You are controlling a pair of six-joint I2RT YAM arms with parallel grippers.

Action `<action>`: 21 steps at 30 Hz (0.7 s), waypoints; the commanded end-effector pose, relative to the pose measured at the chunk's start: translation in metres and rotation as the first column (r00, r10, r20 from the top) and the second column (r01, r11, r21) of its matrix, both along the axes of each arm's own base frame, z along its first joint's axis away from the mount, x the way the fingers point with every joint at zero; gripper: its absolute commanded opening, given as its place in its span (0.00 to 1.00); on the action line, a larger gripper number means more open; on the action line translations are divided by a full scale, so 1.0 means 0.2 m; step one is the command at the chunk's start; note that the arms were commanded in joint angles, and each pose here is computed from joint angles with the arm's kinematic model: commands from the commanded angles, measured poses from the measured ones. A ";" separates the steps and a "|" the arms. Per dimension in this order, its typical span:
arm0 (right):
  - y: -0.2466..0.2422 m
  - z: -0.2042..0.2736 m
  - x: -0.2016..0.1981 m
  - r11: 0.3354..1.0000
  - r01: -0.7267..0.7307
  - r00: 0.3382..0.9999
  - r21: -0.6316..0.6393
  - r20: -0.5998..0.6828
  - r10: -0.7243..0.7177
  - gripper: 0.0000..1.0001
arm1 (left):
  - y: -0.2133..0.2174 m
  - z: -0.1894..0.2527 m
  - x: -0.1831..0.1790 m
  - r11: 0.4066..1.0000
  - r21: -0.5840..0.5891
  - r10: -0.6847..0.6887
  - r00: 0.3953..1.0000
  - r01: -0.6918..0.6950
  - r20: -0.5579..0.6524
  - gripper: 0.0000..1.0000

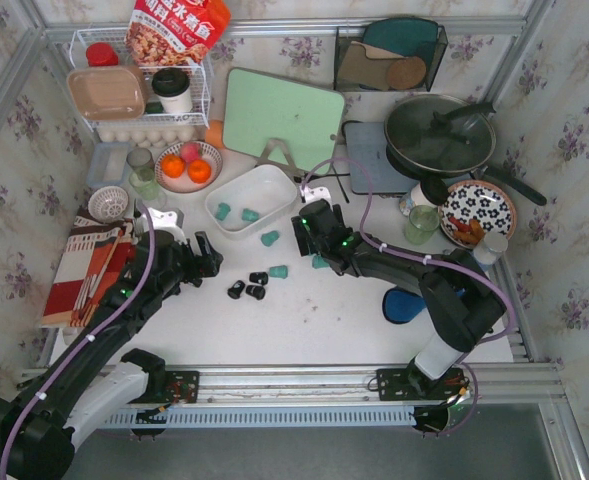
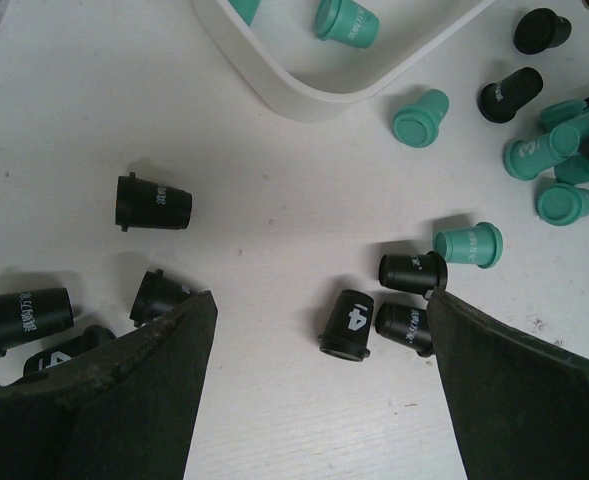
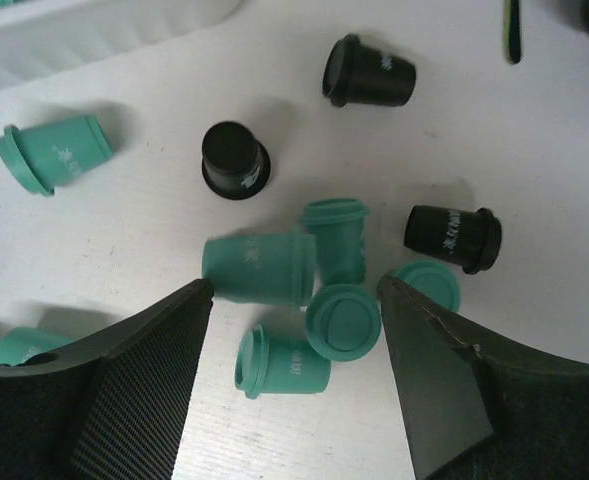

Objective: Mix the coffee capsules in the storage basket

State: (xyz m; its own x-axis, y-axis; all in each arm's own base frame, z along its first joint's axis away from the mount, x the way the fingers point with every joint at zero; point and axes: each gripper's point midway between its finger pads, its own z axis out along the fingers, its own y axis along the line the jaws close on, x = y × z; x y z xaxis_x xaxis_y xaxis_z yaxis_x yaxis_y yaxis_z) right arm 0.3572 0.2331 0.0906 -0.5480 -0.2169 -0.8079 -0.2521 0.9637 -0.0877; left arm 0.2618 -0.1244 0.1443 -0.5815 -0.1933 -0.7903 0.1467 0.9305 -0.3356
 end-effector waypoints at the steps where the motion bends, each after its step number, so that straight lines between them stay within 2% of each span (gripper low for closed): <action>1: 0.06 -0.04 -0.01 0.997 -0.046 0.999 0.068 -0.026 0.048 0.75 | -0.01 0.03 0.02 1.000 -0.011 -0.007 1.000 0.007 0.016 0.89; 5: 0.10 -0.05 -0.01 0.993 -0.084 0.995 0.085 -0.039 0.087 0.75 | -0.02 0.02 0.02 1.000 -0.009 -0.008 1.000 0.008 0.010 0.88; 21: 0.07 -0.09 0.05 0.997 -0.035 0.999 0.062 -0.023 0.036 0.70 | -0.02 0.02 0.02 1.000 -0.012 -0.010 1.000 0.010 0.008 0.89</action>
